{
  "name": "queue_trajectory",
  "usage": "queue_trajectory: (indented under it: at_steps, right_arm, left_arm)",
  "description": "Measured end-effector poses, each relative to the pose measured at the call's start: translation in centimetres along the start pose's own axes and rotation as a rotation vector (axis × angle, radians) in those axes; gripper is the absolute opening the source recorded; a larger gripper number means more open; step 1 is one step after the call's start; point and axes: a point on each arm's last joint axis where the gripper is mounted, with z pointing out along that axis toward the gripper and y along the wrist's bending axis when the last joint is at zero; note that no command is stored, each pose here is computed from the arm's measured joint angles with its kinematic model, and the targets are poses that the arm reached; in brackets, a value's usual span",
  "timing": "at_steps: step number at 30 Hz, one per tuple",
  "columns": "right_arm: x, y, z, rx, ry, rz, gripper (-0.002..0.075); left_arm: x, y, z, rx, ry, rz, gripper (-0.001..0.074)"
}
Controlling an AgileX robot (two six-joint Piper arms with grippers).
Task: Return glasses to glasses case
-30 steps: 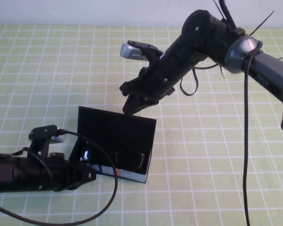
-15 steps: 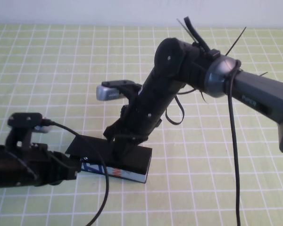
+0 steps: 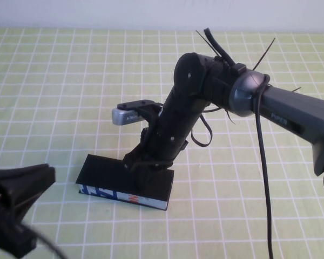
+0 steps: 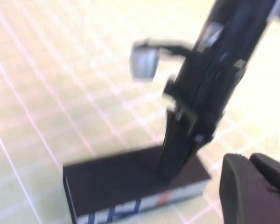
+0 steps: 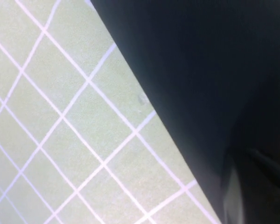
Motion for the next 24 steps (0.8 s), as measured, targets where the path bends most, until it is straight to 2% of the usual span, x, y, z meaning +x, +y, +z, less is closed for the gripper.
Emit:
queue_trajectory:
  at_steps: [5,10,17,20,24]
  right_arm:
    - [0.0,0.0,0.0,-0.003,-0.002,0.001,-0.0011]
    - [0.0,1.2,-2.0,0.002,-0.042,-0.023,-0.0011]
    - [1.6,6.5,-10.9,0.031,-0.237,-0.112,-0.0011]
    - [3.7,8.9,-15.0,0.051,-0.319,-0.135,-0.0011]
    - [7.8,11.1,-18.4,0.087,-0.368,-0.135,-0.0011]
  left_arm:
    - [1.2,-1.3,-3.2,-0.045,-0.164,0.071,-0.0002]
    - [3.9,-0.8,-4.5,-0.177,-0.312,0.082,-0.0002]
    - [9.1,1.6,-3.6,-0.373,-0.359,0.026,-0.0002]
    - [10.8,2.2,-3.0,-0.410,-0.328,0.007,-0.0002]
    - [11.0,2.4,-3.0,-0.419,-0.329,-0.012,-0.0002]
